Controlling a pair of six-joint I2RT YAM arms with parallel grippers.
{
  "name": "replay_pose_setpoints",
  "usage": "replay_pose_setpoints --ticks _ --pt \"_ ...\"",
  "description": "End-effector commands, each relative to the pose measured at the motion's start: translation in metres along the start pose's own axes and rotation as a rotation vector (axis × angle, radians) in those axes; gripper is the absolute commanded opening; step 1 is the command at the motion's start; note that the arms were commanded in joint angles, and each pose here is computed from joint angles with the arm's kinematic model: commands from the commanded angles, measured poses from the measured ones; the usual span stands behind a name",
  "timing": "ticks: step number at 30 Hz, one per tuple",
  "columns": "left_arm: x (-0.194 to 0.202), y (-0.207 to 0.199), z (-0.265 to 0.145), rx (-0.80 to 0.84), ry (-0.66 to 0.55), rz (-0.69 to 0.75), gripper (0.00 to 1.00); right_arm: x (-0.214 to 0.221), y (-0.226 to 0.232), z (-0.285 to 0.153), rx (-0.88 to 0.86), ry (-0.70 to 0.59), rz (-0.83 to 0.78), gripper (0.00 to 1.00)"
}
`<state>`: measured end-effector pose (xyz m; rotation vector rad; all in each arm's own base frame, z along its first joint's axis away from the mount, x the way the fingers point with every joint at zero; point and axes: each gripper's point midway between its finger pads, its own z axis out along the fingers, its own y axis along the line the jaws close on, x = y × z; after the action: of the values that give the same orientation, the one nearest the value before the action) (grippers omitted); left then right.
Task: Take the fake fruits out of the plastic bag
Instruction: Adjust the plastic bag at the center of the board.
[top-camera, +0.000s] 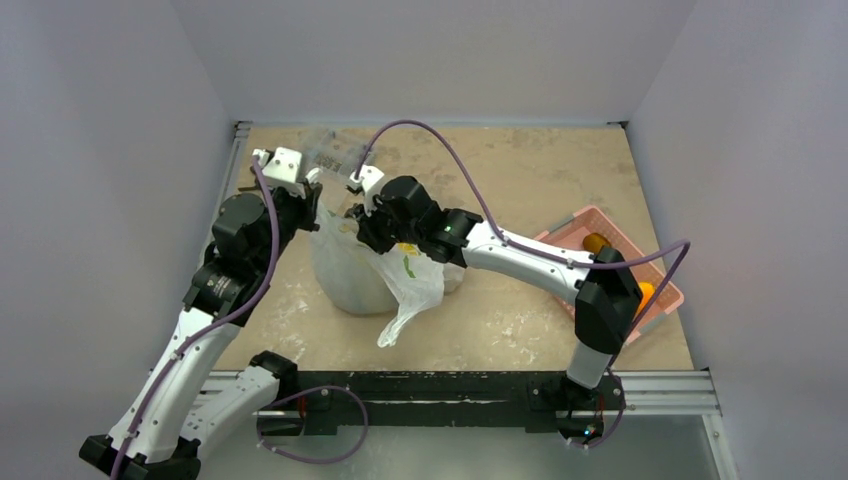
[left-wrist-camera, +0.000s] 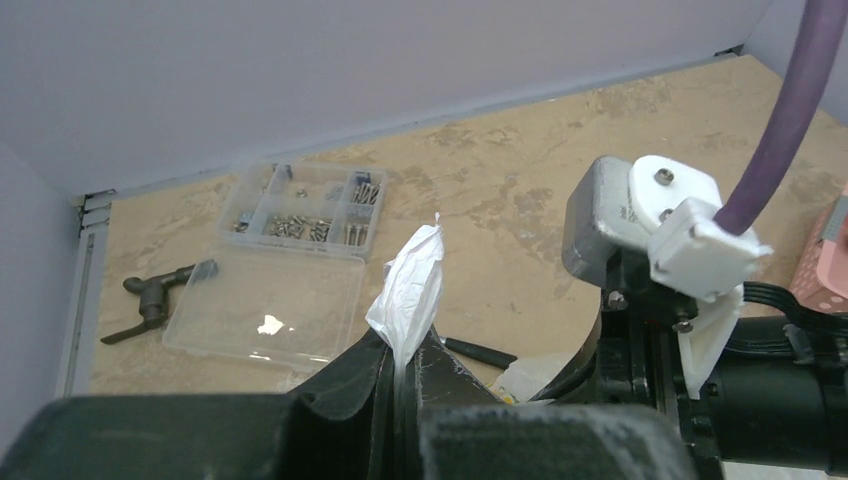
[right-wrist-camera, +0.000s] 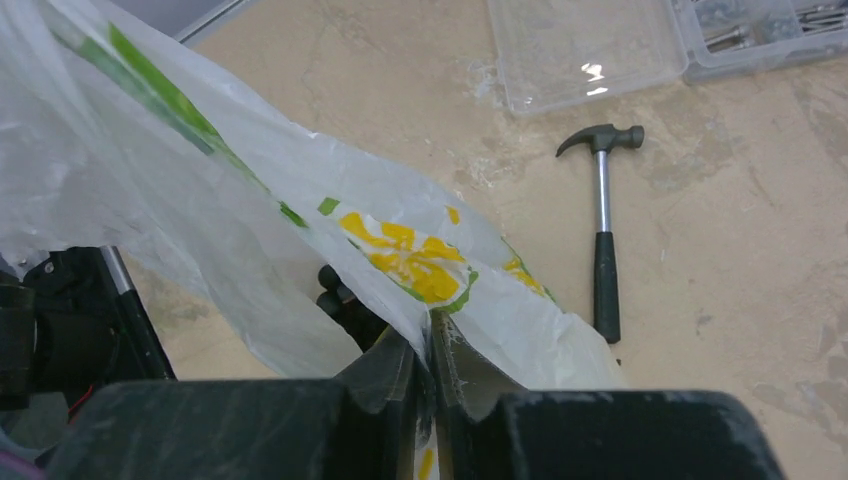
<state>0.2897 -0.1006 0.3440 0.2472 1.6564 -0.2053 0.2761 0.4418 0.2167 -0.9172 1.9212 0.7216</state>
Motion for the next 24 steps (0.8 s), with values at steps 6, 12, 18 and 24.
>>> replay_pose_setpoints --ticks 6,12,18,24 --pt "-0.022 -0.007 0.0 0.028 -0.044 -0.05 0.14 -0.015 0.001 -0.046 0.01 -0.117 0.188 0.0" --pt "-0.013 -0.01 0.008 0.036 -0.005 -0.062 0.68 -0.018 -0.038 -0.071 -0.069 -0.196 0.487 0.0" --pt "-0.01 -0.019 0.008 0.072 0.015 -0.072 0.89 -0.017 -0.067 -0.092 -0.091 -0.309 0.693 0.0" --pt "-0.015 -0.039 0.002 0.171 0.011 -0.075 0.95 -0.029 -0.083 -0.107 -0.077 -0.393 0.8 0.0"
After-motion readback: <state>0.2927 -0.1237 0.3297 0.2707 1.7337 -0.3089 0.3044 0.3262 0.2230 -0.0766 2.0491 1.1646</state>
